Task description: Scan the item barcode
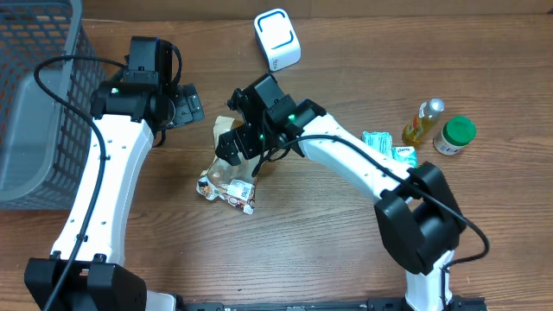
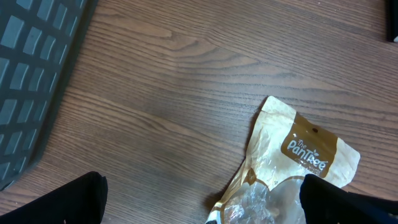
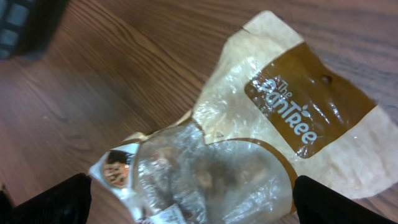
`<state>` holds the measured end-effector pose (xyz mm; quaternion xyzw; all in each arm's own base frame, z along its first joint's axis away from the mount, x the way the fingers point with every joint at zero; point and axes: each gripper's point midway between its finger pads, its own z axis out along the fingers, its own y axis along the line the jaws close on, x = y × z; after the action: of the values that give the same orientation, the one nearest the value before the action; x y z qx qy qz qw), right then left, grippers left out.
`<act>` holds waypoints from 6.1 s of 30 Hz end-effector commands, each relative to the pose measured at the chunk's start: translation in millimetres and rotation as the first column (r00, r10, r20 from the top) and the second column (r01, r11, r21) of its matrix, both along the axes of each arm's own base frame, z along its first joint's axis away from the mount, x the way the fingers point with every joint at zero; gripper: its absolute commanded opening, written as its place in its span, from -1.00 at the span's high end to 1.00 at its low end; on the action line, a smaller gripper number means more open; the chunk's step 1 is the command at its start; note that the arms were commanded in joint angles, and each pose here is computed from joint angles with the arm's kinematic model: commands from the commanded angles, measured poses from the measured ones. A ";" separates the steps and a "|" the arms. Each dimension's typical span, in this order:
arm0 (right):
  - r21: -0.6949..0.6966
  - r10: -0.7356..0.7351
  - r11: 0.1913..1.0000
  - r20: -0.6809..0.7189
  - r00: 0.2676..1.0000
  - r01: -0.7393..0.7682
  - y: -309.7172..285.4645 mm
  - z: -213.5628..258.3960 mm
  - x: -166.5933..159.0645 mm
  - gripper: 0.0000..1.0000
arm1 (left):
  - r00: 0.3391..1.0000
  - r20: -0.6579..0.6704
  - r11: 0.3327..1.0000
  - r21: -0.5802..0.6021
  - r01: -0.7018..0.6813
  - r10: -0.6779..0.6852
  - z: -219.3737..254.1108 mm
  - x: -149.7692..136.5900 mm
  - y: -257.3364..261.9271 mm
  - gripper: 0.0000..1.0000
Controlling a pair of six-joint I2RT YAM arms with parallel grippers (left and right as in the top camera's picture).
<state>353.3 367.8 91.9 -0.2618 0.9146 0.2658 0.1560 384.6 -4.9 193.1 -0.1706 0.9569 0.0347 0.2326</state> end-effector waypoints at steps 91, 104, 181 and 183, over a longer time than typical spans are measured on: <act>-0.718 -0.590 0.595 -0.085 0.803 0.361 -137.2 -91.3 -41.7 0.84 | 1.000 0.005 1.000 0.013 0.025 -0.025 3.9 1.3 -0.8 -0.99; -0.497 -0.494 0.780 -0.116 0.862 0.380 -150.6 43.6 3.8 -0.32 | 1.000 0.005 1.000 0.013 0.025 -0.025 3.9 1.3 -0.8 -0.99; -0.213 -0.268 0.956 -0.371 0.889 0.200 -134.2 50.4 0.8 -0.86 | 1.000 0.005 1.000 0.013 0.025 -0.025 3.9 1.3 -0.8 -0.99; -0.216 -0.269 0.956 -0.375 0.887 0.199 -134.7 50.3 -0.2 -0.87 | 1.000 0.005 1.000 0.013 0.025 -0.025 3.9 1.3 -0.8 -0.99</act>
<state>355.4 233.8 141.8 -0.1026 0.9720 0.2103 -0.0218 384.6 -4.9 193.0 -0.1706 0.9569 0.0347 0.2325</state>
